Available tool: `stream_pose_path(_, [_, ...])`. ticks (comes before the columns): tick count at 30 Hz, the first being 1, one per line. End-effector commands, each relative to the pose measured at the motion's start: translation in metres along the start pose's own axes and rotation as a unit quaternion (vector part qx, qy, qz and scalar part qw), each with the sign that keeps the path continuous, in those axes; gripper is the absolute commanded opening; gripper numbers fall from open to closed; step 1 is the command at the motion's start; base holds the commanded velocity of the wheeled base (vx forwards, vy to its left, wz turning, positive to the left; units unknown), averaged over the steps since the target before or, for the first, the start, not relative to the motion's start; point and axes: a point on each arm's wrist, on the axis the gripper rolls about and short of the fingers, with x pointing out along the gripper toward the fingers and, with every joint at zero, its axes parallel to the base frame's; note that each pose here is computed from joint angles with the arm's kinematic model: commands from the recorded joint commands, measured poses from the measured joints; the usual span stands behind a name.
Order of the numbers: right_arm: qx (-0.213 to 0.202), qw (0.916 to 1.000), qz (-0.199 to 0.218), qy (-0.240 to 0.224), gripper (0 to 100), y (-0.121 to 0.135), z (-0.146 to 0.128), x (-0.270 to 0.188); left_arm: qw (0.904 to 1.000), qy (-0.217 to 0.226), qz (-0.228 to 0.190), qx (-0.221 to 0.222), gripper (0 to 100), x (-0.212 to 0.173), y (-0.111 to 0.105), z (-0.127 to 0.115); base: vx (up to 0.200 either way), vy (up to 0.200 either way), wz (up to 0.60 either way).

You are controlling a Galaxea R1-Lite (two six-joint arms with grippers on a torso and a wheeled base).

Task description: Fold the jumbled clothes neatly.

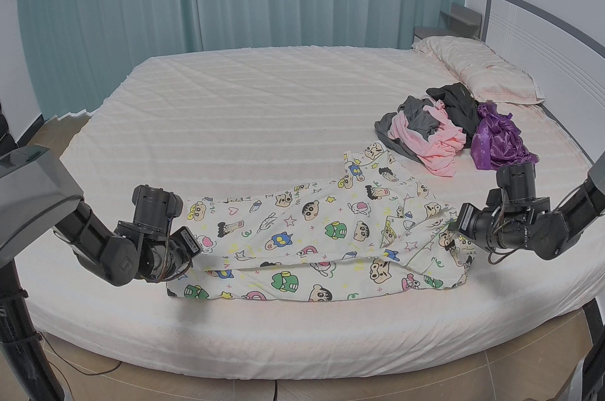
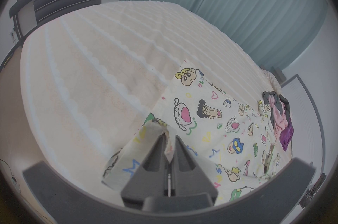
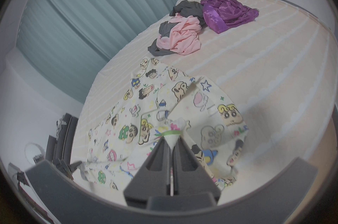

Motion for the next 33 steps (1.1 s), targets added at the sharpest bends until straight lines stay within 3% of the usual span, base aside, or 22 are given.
stream_pose_path(1, [0.019,0.9995,-0.023,0.006,0,-0.003,-0.001,0.039,0.9997,0.012,0.021,-0.009,0,0.033,0.001,-0.004,0.000,0.000,0.00])
stream_pose_path(6, [0.020,0.9995,-0.025,0.000,0,-0.003,0.001,0.048,0.9996,0.011,0.013,-0.023,0,0.041,-0.004,-0.001,0.000,0.000,0.00])
stream_pose_path(7, [0.022,0.9994,-0.026,0.000,100,-0.003,0.002,0.050,0.9996,0.010,0.012,-0.024,0,0.041,-0.005,-0.001,0.000,0.000,0.00])
stream_pose_path(9, [0.032,0.9992,-0.022,-0.004,100,-0.002,0.004,0.051,0.9995,0.018,0.000,-0.026,0,0.041,-0.007,0.000,0.000,0.000,0.00])
stream_pose_path(10, [0.040,0.9990,-0.020,-0.006,100,-0.001,0.005,0.050,0.9994,0.019,-0.004,-0.028,100,0.040,-0.008,0.001,0.000,0.000,0.00])
stream_pose_path(20, [0.138,0.9898,0.006,-0.034,100,0.012,0.019,0.021,0.9976,-0.004,-0.029,-0.063,100,0.006,-0.008,0.017,0.000,0.000,0.00])
stream_pose_path(21, [0.169,0.9850,0.011,-0.033,100,0.014,0.019,0.016,0.9970,-0.009,-0.034,-0.069,100,-0.006,-0.004,0.022,0.000,0.000,0.00])
stream_pose_path(24, [0.204,0.9786,0.012,-0.019,100,0.019,0.010,0.015,0.9962,-0.001,-0.046,-0.074,100,-0.021,0.004,0.025,0.000,0.000,0.00])
stream_pose_path(33, [0.212,0.9767,-0.025,0.021,100,0.012,-0.015,0.046,0.9952,0.018,-0.045,-0.085,100,-0.042,0.020,0.016,0.000,0.000,0.00])
